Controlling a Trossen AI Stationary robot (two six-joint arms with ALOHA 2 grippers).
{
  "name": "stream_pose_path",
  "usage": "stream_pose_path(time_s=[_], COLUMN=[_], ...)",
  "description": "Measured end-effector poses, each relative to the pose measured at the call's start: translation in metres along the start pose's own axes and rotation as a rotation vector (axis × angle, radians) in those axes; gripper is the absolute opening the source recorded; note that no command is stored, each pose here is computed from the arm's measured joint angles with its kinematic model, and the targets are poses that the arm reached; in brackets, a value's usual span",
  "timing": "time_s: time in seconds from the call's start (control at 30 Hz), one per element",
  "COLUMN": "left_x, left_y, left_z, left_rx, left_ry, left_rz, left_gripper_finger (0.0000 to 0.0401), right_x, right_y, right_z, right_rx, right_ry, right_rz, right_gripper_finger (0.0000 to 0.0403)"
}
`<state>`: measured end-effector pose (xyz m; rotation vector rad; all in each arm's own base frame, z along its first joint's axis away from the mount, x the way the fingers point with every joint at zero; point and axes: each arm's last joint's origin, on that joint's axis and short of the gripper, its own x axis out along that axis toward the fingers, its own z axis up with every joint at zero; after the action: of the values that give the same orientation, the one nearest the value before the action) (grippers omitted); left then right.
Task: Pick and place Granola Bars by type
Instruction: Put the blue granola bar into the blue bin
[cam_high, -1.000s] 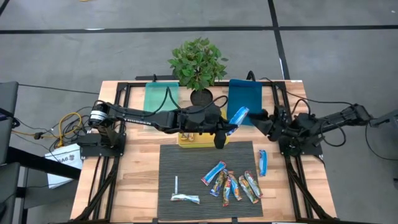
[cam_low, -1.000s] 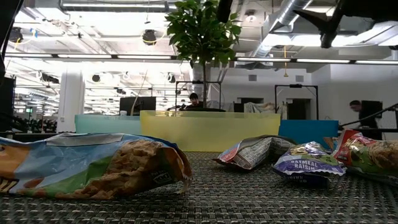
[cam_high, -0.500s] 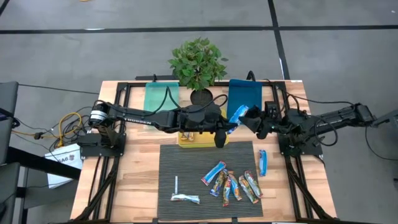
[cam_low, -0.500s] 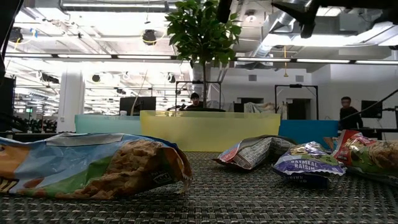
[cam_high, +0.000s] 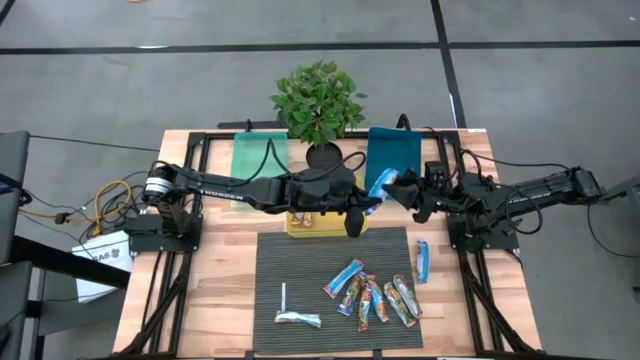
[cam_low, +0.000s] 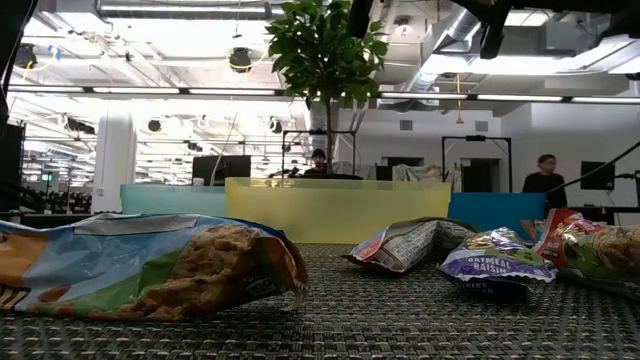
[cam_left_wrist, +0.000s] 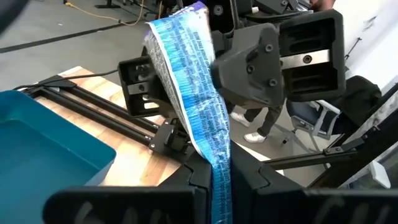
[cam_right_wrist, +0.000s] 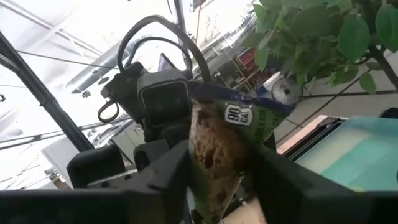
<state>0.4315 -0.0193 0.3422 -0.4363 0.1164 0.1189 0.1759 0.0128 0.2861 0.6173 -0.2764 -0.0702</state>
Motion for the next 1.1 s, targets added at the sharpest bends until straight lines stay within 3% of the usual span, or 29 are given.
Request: stream_pose_path(time_s=[0.2, 0.43, 0.63, 0.87, 1.1], left_x=[0.0, 0.001, 0.002, 0.002, 0.002], left_y=[0.002, 0.008, 0.018, 0.026, 0.026], left_z=[0.0, -0.003, -0.001, -0.001, -0.003], left_rx=[0.001, -0.012, -0.041, -0.042, -0.044], left_ry=[0.008, 0.054, 0.087, 0.11, 0.126], left_rz=[0.012, 0.027, 0.029, 0.056, 0.06], left_gripper_finger=[0.0017, 0.0029, 0.0115, 0.022, 0.0263], right_x=[0.0, 0.0, 0.0, -0.002, -0.004], right_y=[0.0, -0.001, -0.003, -0.009, -0.024], right_z=[0.0, -0.002, -0.005, -0.014, -0.021], right_rx=[-0.007, -0.015, -0.026, -0.076, -0.144], right_ry=[0.002, 0.017, 0.054, 0.16, 0.258], right_rz=[0.002, -0.007, -0.03, -0.075, -0.186], right_gripper_finger=[0.004, 0.0027, 0.0042, 0.0028, 0.0021])
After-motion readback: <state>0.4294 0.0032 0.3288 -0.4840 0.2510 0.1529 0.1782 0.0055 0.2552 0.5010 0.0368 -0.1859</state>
